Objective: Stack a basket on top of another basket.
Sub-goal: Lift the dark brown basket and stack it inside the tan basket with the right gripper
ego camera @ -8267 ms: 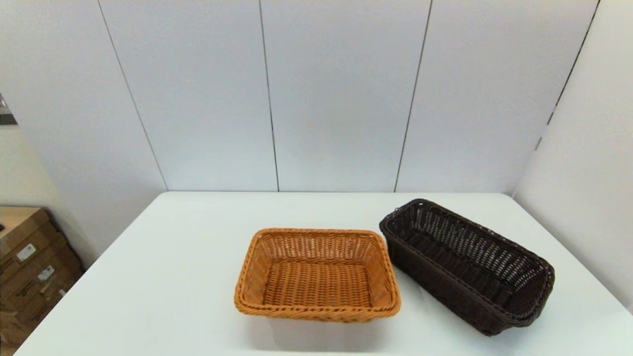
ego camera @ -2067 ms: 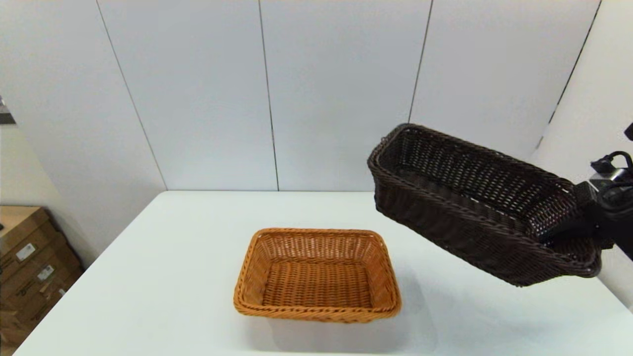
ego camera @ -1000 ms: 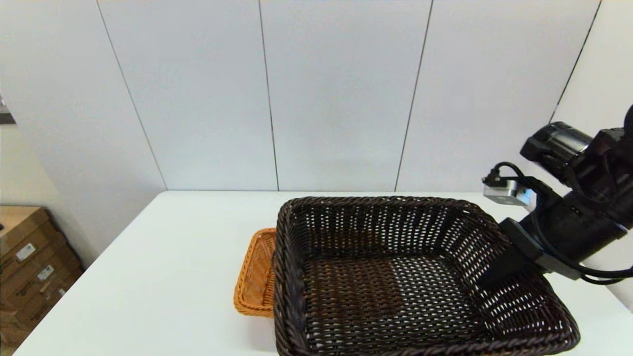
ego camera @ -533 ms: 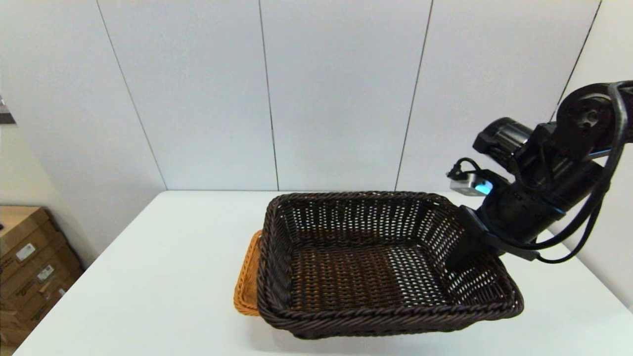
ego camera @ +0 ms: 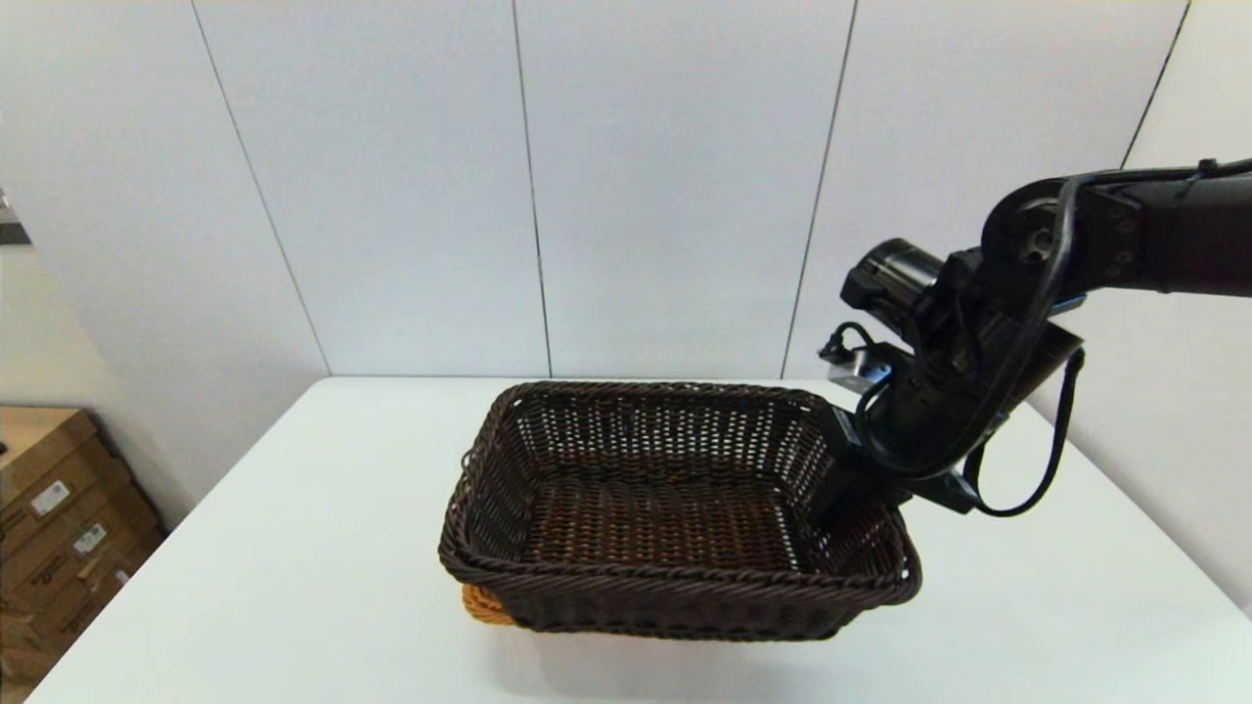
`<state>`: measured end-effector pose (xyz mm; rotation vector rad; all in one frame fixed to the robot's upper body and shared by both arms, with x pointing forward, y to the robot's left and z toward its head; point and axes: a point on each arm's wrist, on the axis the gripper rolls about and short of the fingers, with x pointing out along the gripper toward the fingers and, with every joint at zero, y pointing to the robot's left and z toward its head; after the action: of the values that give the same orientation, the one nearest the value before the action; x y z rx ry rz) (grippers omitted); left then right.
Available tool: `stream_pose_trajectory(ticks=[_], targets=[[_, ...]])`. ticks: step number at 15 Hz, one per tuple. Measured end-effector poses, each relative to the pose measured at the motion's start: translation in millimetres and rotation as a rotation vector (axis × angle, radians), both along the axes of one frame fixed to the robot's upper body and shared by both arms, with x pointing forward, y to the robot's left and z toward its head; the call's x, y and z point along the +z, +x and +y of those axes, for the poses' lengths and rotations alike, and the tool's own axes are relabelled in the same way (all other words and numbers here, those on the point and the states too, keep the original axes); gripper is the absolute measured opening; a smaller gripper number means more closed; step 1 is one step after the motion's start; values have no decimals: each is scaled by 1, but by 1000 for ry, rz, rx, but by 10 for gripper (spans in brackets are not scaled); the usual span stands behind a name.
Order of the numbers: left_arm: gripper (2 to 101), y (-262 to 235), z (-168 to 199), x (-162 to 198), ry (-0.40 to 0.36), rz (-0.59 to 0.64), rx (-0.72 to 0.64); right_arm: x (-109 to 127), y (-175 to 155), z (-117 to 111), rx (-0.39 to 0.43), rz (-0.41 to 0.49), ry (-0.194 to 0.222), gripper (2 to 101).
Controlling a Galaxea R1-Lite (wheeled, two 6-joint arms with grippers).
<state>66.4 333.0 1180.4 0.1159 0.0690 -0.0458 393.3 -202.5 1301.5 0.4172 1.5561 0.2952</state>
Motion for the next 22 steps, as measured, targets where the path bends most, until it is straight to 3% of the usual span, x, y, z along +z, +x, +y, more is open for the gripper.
stream_pose_trajectory(ticks=[5, 22], targets=[[978, 0, 0, 0, 0, 0, 0, -4, 12, 19, -47, 10, -9, 153], [978, 0, 0, 0, 0, -1, 0, -22, 31, 54, -38, -5, -38, 153]])
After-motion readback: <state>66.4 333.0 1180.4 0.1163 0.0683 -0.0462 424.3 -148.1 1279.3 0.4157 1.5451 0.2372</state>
